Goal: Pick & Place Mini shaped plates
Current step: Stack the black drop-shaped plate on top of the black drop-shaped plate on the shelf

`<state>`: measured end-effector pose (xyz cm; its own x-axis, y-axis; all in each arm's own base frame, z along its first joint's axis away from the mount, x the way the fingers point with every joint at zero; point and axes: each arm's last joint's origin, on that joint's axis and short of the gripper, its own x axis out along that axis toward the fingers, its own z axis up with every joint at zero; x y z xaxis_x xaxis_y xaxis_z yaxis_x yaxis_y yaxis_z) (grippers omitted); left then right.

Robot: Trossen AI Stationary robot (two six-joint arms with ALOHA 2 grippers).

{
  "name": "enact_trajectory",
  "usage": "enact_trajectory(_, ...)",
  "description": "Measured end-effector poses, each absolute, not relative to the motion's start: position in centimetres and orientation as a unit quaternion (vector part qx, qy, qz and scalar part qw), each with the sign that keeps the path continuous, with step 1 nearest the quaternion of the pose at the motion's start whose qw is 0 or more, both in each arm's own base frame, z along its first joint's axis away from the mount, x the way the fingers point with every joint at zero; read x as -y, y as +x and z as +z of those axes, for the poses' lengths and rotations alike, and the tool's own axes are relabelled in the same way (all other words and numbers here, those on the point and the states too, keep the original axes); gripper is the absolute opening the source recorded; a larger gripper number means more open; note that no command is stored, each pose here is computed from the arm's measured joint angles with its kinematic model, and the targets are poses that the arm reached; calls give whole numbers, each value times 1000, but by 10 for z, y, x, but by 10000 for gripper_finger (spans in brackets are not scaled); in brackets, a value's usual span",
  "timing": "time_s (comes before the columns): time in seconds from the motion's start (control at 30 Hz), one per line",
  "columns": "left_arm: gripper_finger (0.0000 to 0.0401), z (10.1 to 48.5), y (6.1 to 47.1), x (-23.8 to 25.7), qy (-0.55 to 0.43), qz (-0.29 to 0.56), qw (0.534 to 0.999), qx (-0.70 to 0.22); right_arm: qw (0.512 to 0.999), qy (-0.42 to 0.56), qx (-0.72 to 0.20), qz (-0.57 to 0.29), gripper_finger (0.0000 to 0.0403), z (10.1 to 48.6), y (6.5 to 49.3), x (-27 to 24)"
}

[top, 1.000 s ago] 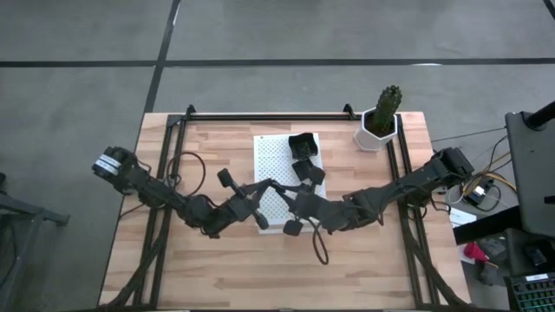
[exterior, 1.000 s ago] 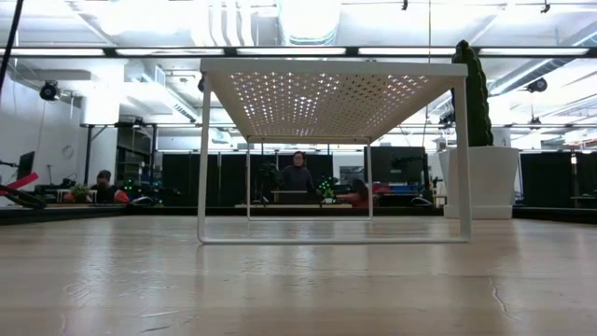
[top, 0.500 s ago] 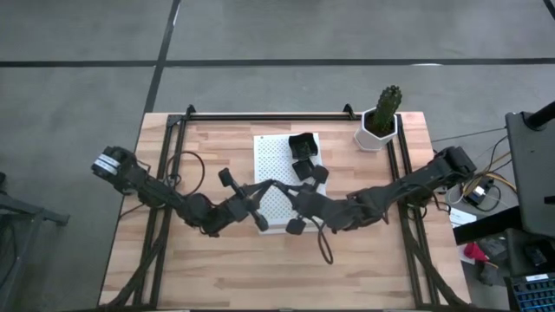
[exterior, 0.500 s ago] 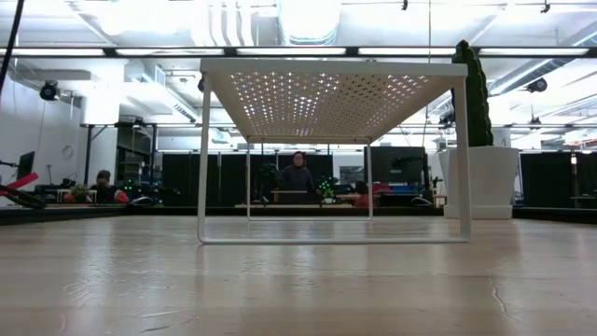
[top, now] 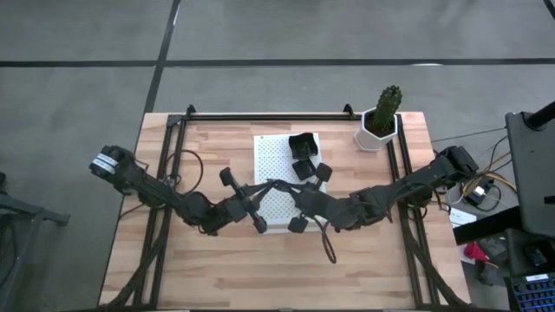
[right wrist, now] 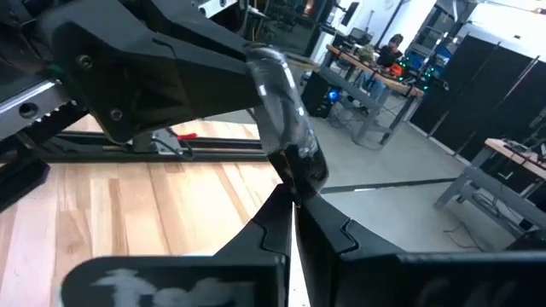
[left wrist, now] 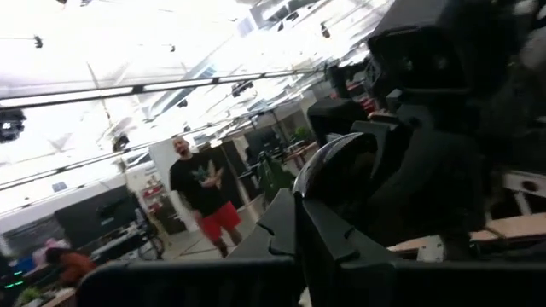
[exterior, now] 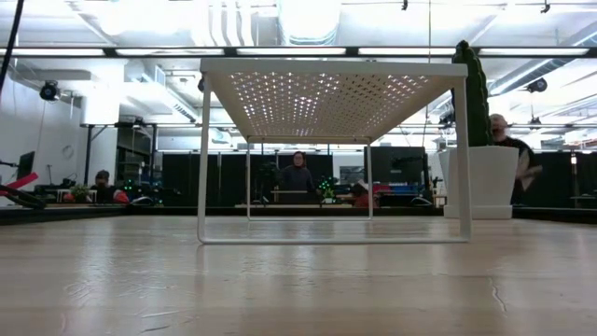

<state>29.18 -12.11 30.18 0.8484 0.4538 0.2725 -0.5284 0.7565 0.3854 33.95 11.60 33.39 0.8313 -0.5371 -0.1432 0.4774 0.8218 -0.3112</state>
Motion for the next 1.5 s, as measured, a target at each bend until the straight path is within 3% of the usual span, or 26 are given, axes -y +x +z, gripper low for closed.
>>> enact_trajectory(0.13, 14, 300, 293, 123, 234, 244, 937, 83, 946, -132, -106, -276, 8, 339, 338, -115)
enact_trajectory(0.43, 101, 289, 297, 126, 241, 202, 947, 69, 944, -151, -89, -278, 8, 352, 334, -111)
enact_trajectory(0.63, 134, 291, 296, 129, 226, 195, 952, 73, 939, -180, -102, -274, 8, 351, 334, -111)
enact_trajectory(0.87, 147, 292, 294, 131, 206, 194, 956, 79, 931, -217, -115, -268, 8, 359, 324, -109)
enact_trajectory(1.5, 147, 299, 285, 136, 164, 216, 959, 81, 947, -110, -121, -278, 8, 382, 288, -93)
